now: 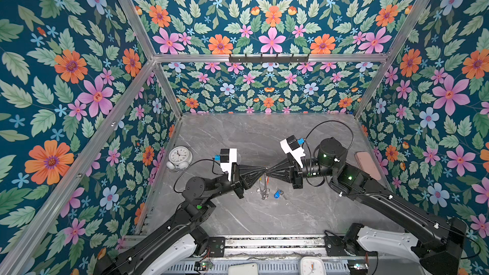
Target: Remove the keys from the keyring
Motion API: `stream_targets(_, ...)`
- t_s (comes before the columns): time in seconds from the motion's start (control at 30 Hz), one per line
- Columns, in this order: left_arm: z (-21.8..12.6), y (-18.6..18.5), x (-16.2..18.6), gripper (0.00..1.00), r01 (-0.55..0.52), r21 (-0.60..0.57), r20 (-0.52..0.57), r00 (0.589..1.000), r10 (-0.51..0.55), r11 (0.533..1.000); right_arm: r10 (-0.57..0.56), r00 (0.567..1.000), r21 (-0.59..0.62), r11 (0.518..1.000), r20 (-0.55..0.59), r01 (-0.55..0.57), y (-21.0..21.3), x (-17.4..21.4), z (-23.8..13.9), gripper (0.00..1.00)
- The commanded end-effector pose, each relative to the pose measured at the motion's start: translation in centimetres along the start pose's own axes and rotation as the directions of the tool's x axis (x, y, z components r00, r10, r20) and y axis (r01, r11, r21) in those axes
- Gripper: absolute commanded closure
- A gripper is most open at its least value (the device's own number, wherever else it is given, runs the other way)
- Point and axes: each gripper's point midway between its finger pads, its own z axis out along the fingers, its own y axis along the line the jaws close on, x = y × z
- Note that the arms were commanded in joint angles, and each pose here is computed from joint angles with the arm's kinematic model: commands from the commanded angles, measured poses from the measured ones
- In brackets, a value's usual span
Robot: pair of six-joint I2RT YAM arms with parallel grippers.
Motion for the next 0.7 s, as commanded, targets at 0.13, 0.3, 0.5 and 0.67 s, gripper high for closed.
stream_targets(0.13, 0.0, -0.4, -0.6, 1.00, -0.019, 0.014, 0.021, 1.000, 0.019, 1.000, 0.006, 1.000, 0.016, 1.000, -0.020, -0.006, 0.1, 0.5, -0.3, 1.00)
stream_targets(0.3, -0.1, -0.1, -0.3, 0.76, -0.008, -0.010, 0.001, 1.000, 0.008, 1.000, 0.033, 0.997, 0.077, 0.997, -0.076, -0.027, -0.4, 1.5, -0.9, 1.00)
stream_targets(0.5, -0.1, 0.7, 0.8, 0.61, 0.013, -0.069, -0.077, 0.997, -0.018, 0.998, 0.063, 0.983, 0.169, 0.985, -0.170, -0.034, -0.7, 2.9, -2.2, 1.00)
stream_targets(0.67, -0.2, 1.5, 2.0, 0.58, 0.035, -0.133, -0.180, 0.982, -0.059, 0.991, 0.092, 0.960, 0.214, 0.976, -0.263, -0.035, -0.6, 4.0, -3.2, 1.00)
